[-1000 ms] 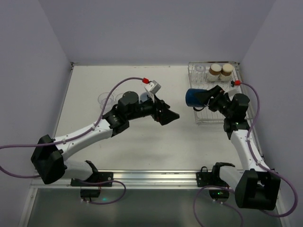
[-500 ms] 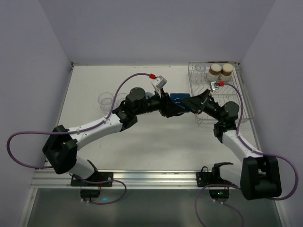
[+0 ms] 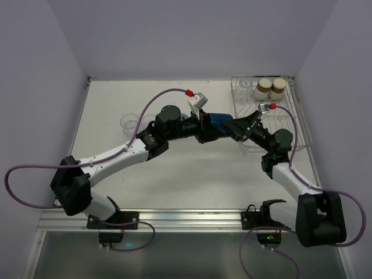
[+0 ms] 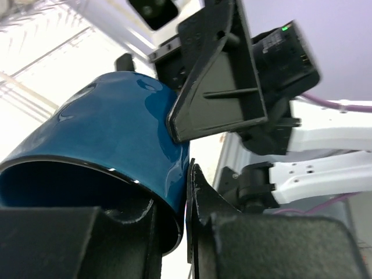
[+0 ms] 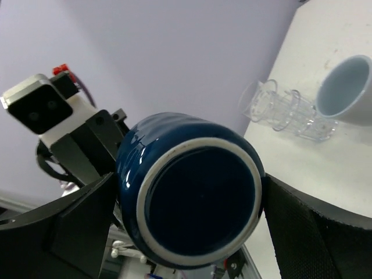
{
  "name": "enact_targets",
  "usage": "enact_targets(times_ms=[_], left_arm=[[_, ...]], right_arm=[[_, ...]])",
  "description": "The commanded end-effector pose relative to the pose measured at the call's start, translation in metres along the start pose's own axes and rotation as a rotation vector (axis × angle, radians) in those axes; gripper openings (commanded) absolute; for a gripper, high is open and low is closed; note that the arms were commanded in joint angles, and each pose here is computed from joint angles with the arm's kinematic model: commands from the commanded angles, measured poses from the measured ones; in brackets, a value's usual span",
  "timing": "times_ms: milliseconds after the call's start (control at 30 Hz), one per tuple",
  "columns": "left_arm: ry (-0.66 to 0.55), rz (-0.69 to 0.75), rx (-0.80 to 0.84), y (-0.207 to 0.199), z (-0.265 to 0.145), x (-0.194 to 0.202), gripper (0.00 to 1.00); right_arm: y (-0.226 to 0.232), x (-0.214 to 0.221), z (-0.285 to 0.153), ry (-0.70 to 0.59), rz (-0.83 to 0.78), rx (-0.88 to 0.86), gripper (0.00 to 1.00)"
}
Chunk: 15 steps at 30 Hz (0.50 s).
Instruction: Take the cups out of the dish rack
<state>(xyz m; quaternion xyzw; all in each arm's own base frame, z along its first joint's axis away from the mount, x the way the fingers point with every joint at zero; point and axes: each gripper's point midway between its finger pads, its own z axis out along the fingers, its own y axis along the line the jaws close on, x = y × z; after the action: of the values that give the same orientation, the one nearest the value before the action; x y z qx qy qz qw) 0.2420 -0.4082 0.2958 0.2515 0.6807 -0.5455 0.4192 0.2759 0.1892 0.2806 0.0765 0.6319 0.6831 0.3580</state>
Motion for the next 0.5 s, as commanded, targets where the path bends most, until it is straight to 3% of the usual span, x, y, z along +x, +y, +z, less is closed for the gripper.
enact_targets(times_ms=[0,133,167,333,467], left_arm=[[-0.095,0.199,-0.212,0.022,-0.009,-0.055,0.00],[-0.047,0.258,-0.335,0.041,-0.006,-0.068,0.00],[0.040,0.250,-0.394,0.060,-0.003,-0.048,0.00],[0.153,0.282,-0.498,0.087,0.012,-0.047,0.00],[0.265,0.268,-0.516,0.113,0.037,-0.022,0.00]], right_arm=[[-0.021,0.002,-0.006,-0.025,-0.152,0.109,0.99],[-0.051,-0.002,-0.024,-0.092,-0.172,0.326,0.99],[-0.047,-0.004,-0.028,-0.119,-0.201,0.333,0.99],[-0.073,-0.001,-0.056,-0.174,-0.263,0.493,0.99],[-0.069,-0.004,-0.072,-0.228,-0.339,0.541,0.99]])
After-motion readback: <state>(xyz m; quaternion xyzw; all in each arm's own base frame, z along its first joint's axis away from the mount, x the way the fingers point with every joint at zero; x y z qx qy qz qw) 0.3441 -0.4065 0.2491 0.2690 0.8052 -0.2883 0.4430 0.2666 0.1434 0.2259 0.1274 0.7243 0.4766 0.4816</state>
